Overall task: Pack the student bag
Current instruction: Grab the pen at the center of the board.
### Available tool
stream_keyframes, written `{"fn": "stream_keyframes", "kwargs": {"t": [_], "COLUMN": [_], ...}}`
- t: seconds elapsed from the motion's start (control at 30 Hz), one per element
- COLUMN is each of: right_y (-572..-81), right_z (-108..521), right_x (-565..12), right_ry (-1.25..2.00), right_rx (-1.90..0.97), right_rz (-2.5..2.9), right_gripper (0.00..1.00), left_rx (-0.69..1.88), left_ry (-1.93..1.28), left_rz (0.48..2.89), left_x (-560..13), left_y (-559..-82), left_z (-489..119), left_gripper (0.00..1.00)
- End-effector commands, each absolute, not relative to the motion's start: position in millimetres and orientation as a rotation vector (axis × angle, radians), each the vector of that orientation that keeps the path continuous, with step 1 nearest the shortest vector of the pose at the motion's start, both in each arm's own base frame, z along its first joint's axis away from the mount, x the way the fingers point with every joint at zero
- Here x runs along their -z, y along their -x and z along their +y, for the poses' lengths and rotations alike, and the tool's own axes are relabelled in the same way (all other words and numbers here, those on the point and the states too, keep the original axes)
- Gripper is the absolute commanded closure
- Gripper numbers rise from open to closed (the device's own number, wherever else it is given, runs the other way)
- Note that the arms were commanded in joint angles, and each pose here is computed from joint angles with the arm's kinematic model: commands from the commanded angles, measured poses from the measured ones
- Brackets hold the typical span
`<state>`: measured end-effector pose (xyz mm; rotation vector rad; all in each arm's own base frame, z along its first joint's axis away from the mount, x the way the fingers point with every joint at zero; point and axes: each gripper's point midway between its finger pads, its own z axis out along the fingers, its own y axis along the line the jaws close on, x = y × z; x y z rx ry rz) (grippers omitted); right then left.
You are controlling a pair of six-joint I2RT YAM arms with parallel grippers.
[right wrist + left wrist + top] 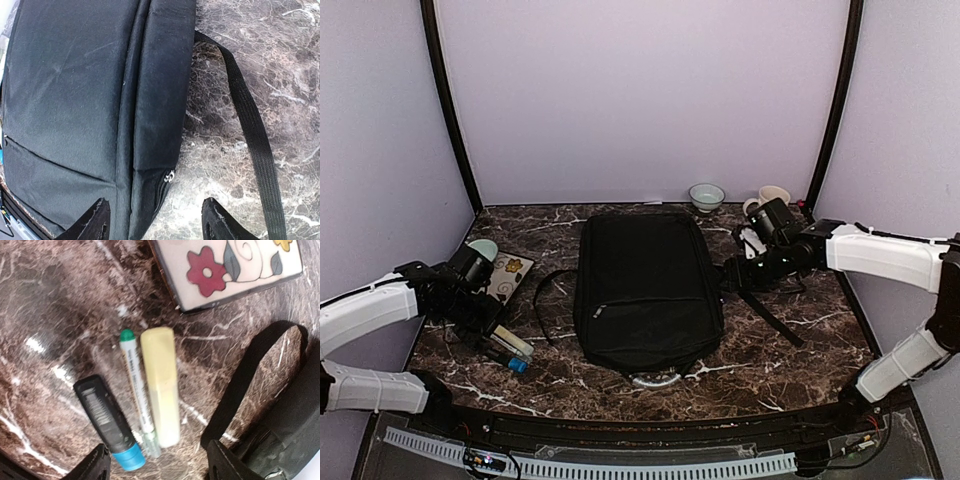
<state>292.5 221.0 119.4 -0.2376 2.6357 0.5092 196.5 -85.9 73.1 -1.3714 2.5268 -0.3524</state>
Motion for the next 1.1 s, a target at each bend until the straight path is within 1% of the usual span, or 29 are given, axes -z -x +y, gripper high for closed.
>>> {"fn": "stream_keyframes", "kwargs": {"t": [0.0,0.1,0.27,0.37,0.43,0.53,0.97,1.07], "right_y": [-289,-285,-281,-281,-280,-280,-288,-289], "right_z": [213,211,208,206,206,205,210,212], "right_x": [-123,-123,-121,-122,-121,-122,-121,-121], "right_ry": [0.186,0.174,0.164,0.159,0.159,0.161,0.169,0.176], "right_rx": [-0.517,-0.523,-0.517,-0.513,-0.508,-0.503,-0.498,-0.5], "right_rz": [2.613,2.614,2.623,2.623,2.625,2.626,2.627,2.628], "right_gripper": [0.37,0.37,0.38,0.38,0.38,0.38,0.38,0.38], "left_rx": [0.415,0.403,0.307,0.338,0.348,0.32,0.296,0.302], "left_ry": [1.443,1.454,1.492,1.487,1.475,1.465,1.445,1.437], "left_rz": [2.472,2.493,2.529,2.521,2.524,2.545,2.596,2.613], "left_x": [-69,-63,-54,-49,-47,-43,-30,-29], "left_y": [-214,-223,-228,-235,-240,-242,-246,-246], "left_z": [-88,-87,-80,-81,-82,-81,-85,-87], "left_gripper": [0.36,0.41,0.43,0.46,0.49,0.52,0.56,0.61]}}
